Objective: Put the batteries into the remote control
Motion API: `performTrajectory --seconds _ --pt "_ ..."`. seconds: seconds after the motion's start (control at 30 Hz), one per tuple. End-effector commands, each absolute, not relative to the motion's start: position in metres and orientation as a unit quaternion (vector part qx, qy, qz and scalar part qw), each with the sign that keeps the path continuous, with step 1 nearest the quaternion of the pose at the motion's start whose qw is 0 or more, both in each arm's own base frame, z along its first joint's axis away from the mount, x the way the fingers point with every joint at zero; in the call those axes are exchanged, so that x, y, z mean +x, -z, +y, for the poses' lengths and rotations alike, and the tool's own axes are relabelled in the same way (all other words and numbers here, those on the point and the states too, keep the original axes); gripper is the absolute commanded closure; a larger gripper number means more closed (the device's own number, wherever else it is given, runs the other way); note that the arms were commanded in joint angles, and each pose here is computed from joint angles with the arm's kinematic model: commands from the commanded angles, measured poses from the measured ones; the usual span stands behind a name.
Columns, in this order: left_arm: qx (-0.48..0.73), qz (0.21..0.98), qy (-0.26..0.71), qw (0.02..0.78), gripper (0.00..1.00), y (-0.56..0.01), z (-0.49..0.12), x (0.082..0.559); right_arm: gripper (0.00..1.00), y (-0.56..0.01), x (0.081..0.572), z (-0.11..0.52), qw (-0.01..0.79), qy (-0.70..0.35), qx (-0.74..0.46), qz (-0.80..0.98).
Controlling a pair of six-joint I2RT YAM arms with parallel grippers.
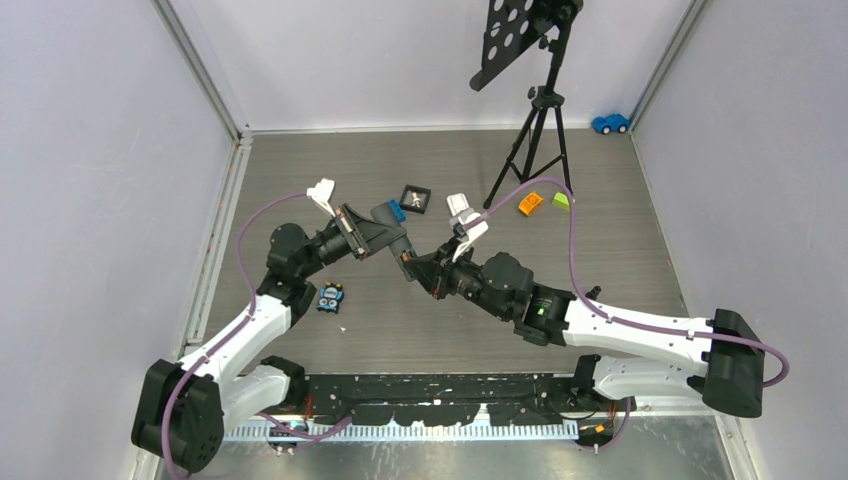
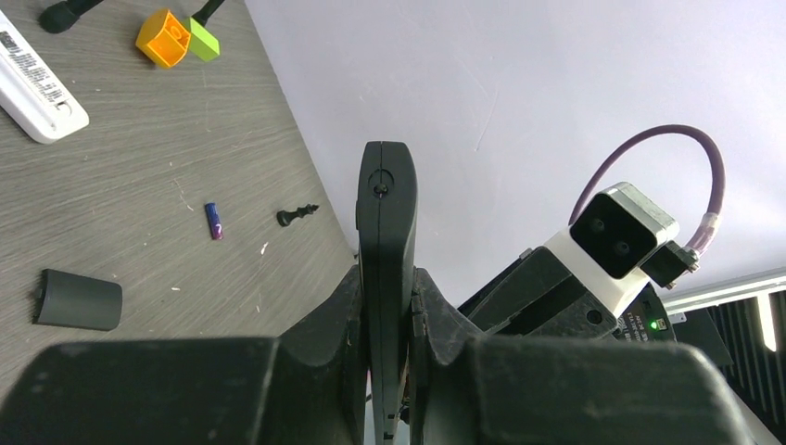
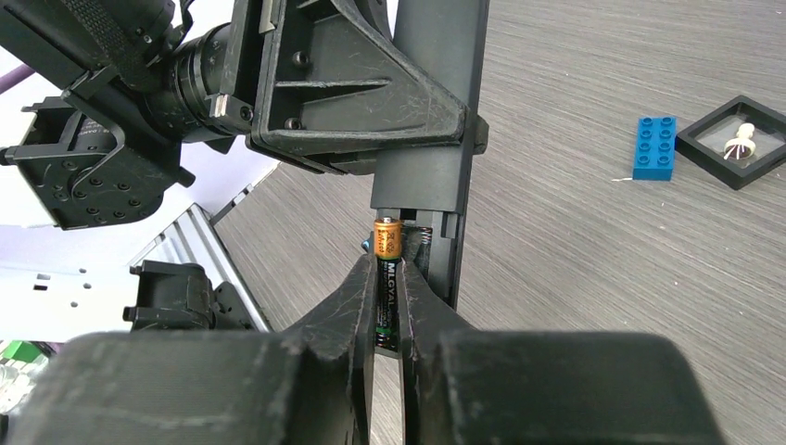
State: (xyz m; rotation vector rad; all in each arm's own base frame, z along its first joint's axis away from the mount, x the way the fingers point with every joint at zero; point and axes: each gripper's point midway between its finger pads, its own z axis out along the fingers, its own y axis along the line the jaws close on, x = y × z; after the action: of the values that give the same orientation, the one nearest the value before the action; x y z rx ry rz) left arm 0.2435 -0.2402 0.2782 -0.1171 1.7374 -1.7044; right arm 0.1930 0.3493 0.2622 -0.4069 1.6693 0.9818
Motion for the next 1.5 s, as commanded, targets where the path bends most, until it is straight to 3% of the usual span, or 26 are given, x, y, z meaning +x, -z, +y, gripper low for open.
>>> performTrajectory --seconds 0.0,0.03,0.1,0.4,1.23,1.47 --pt "-0.007 0.622 0.687 0.376 1.0 -0.316 -0.239 0.231 0.8 -0.272 0.196 0.346 0.566 -0.406 -0.169 0.697" --pt "0.002 0.618 0.689 0.38 1.0 -0.319 -0.239 0.229 0.72 -0.272 0.196 0.345 0.566 -0.405 -0.169 0.697" --pt "0.017 0.613 0.691 0.383 1.0 -0.322 -0.24 0.226 0.67 -0.274 0.196 0.343 0.57 -0.408 -0.165 0.694" --pt "0.043 0.608 0.693 0.385 1.0 -0.325 -0.241 0.218 0.61 -0.287 0.206 0.337 0.582 -0.375 -0.16 0.704" --pt "0.024 0.621 0.684 0.383 1.0 -0.317 -0.241 0.225 0.72 -0.284 0.197 0.354 0.56 -0.39 -0.201 0.703" --pt "0.001 0.649 0.657 0.384 1.0 -0.303 -0.238 0.234 0.61 -0.293 0.199 0.349 0.571 -0.393 -0.182 0.697"
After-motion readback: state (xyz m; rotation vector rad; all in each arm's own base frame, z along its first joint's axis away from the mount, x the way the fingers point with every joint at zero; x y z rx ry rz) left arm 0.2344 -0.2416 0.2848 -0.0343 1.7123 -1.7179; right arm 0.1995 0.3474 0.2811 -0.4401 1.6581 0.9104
